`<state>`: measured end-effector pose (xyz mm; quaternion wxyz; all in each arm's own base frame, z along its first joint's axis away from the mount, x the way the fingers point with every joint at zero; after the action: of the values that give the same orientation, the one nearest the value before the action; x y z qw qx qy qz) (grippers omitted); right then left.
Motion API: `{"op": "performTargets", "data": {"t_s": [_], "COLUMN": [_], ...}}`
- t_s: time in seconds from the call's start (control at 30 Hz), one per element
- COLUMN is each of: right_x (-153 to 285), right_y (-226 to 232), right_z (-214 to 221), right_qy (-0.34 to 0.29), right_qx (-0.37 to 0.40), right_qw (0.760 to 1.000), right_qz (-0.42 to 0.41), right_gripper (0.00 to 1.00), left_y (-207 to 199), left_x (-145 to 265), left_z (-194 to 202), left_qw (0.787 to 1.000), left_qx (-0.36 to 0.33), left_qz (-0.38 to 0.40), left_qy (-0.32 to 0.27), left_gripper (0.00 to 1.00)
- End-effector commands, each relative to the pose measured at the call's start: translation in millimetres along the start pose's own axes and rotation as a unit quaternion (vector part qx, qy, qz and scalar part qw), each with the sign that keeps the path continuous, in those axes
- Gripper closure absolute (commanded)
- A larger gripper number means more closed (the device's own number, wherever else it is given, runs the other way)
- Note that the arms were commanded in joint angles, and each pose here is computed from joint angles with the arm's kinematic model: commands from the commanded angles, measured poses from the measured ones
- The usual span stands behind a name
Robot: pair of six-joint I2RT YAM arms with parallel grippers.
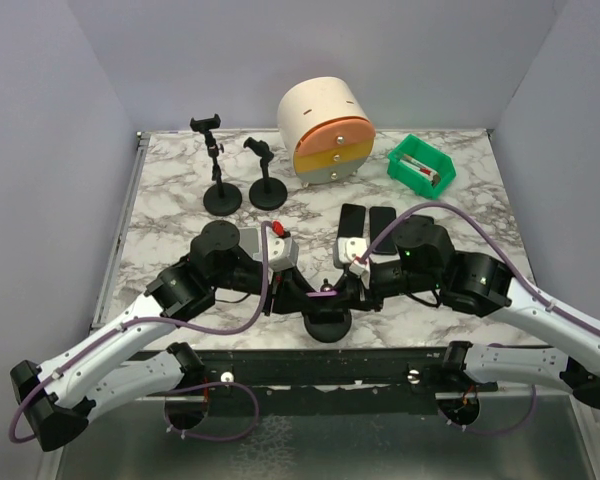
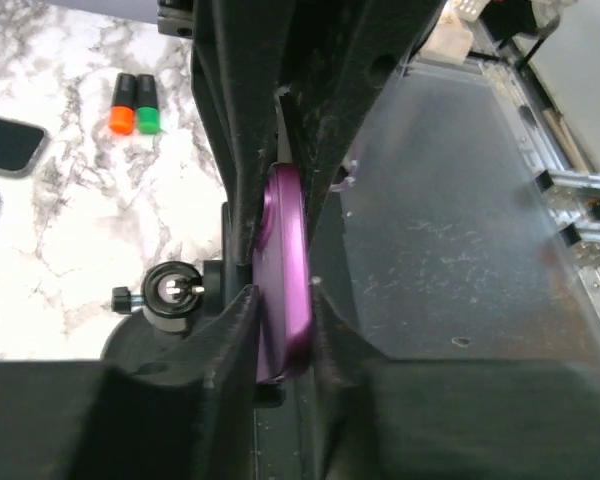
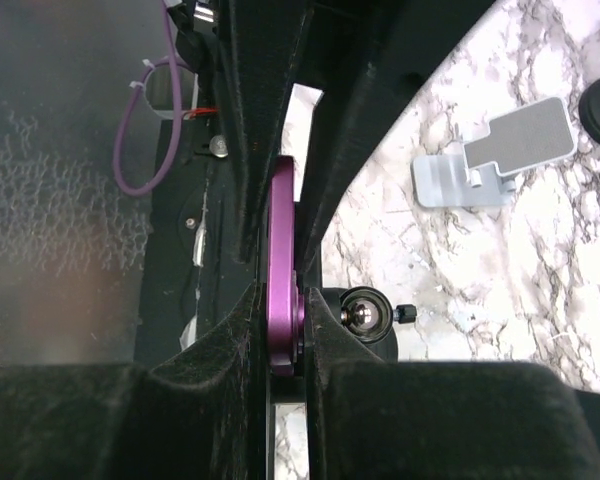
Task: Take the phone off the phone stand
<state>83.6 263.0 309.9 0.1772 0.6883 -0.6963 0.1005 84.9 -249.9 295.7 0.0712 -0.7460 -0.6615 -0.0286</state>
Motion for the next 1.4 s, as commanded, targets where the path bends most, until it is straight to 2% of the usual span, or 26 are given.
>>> {"op": "performTargets", "data": {"t_s": [0.0, 0.03, 0.13, 0.2, 0.27, 0.37, 0.43, 0.57, 0.67, 0.83, 0.93, 1.03, 1.2, 1.37], "right_x": [5, 4, 4, 6, 11, 25, 43, 87, 111, 111, 97, 76, 50, 40], "right_y": [4, 3, -2, -11, -19, -36, -46, -56, -57, -70, -76, -79, -76, -64], "right_z": [-34, -33, -31, -30, -26, -22, -23, -23, -18, 5, 12, 17, 24, 32], "right_qy": [-0.063, -0.062, -0.065, -0.069, -0.077, -0.107, -0.144, -0.244, -0.311, -0.312, -0.295, -0.276, -0.246, -0.259], "right_qx": [0.047, 0.046, 0.039, 0.023, 0.007, -0.022, -0.044, -0.096, -0.116, -0.156, -0.164, -0.157, -0.128, -0.074], "right_qw": [0.997, 0.997, 0.997, 0.996, 0.993, 0.978, 0.959, 0.904, 0.867, 0.837, 0.841, 0.857, 0.891, 0.913], "right_qz": [-0.012, -0.011, 0.009, 0.047, 0.090, 0.177, 0.242, 0.338, 0.371, 0.421, 0.423, 0.407, 0.359, 0.307], "right_gripper": [1.00, 1.00, 0.98, 0.64, 0.41, 0.16, 0.08, 0.06, 0.06, 0.06, 0.06, 0.06, 0.07, 0.07], "left_y": [1, 2, 8, 14, 19, 33, 48, 81, 101, 109, 109, 105, 106, 103], "left_x": [-1, -1, 0, 5, 11, 18, 22, 33, 34, 13, -3, -20, -33, -32], "left_z": [-14, -15, -20, -27, -35, -40, -42, -46, -49, -55, -49, -45, -41, -37], "left_qw": [1.000, 1.000, 0.999, 0.995, 0.988, 0.974, 0.960, 0.912, 0.876, 0.816, 0.771, 0.739, 0.723, 0.737], "left_qx": [-0.015, -0.016, -0.023, -0.034, -0.045, -0.028, 0.001, 0.078, 0.124, 0.144, 0.142, 0.132, 0.127, 0.116], "left_qz": [0.005, 0.001, -0.028, -0.073, -0.116, -0.182, -0.237, -0.353, -0.417, -0.519, -0.593, -0.639, -0.663, -0.653], "left_qy": [-0.011, -0.014, -0.034, -0.062, -0.097, -0.134, -0.150, -0.192, -0.209, -0.209, -0.184, -0.166, -0.149, -0.133], "left_gripper": [0.89, 0.99, 1.00, 1.00, 1.00, 1.00, 1.00, 1.00, 1.00, 1.00, 1.00, 1.00, 1.00, 1.00]}}
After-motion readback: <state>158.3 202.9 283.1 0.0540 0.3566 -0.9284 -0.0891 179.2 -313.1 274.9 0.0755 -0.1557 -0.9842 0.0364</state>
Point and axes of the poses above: each gripper's point midway between its finger pads, its own x axis back along the fingers, its own y axis along the line the jaws close on, z = x × y, the point moved 4 cm from there along x, back along the fingers, and after that the axes turned 10 degrees about -x, right-handed, at the moved point
